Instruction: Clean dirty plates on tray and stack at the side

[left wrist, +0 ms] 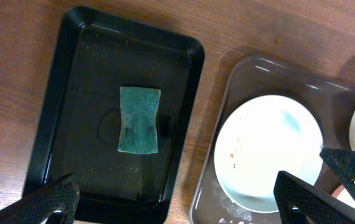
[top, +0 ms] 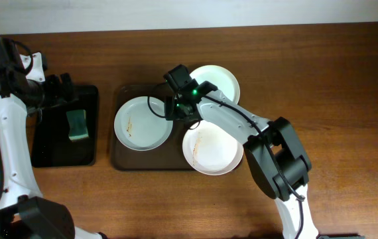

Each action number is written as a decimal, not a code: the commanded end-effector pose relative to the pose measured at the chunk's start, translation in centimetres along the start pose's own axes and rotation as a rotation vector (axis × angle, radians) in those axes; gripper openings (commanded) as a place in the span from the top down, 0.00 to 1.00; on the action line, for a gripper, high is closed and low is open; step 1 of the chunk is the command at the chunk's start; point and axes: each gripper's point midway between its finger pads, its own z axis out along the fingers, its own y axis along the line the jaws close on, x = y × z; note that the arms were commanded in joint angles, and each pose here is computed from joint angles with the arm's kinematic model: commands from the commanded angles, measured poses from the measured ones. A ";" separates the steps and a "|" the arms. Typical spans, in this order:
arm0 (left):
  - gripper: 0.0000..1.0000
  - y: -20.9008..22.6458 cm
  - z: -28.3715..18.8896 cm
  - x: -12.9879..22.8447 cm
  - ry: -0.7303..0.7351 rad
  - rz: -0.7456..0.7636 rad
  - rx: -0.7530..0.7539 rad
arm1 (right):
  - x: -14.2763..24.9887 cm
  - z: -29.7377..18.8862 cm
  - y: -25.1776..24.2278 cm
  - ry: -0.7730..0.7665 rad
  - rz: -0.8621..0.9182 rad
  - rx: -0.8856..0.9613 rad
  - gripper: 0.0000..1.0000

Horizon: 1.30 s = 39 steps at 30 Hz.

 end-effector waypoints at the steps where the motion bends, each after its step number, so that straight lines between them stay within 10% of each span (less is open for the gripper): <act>1: 0.02 -0.2 0.4 -0.3 0.007 -0.014 0.023 | 1.0 1.7 0.6 0.040 -0.008 -0.027 0.66; 9: 0.02 -1.1 1.9 0.9 0.084 0.022 0.093 | 2.0 2.6 1.0 0.096 0.000 -0.075 0.96; 20: 0.09 -1.7 7.2 4.8 0.297 0.008 0.186 | 2.7 2.5 0.3 0.129 0.020 -0.053 0.96; 30: 0.09 5.2 12.1 4.2 0.299 -0.122 -0.198 | 2.6 2.5 0.1 0.124 0.021 -0.045 0.96; 39: 0.28 5.9 15.8 6.8 0.358 -0.119 -0.226 | 2.4 2.6 -0.2 0.112 0.020 -0.026 0.96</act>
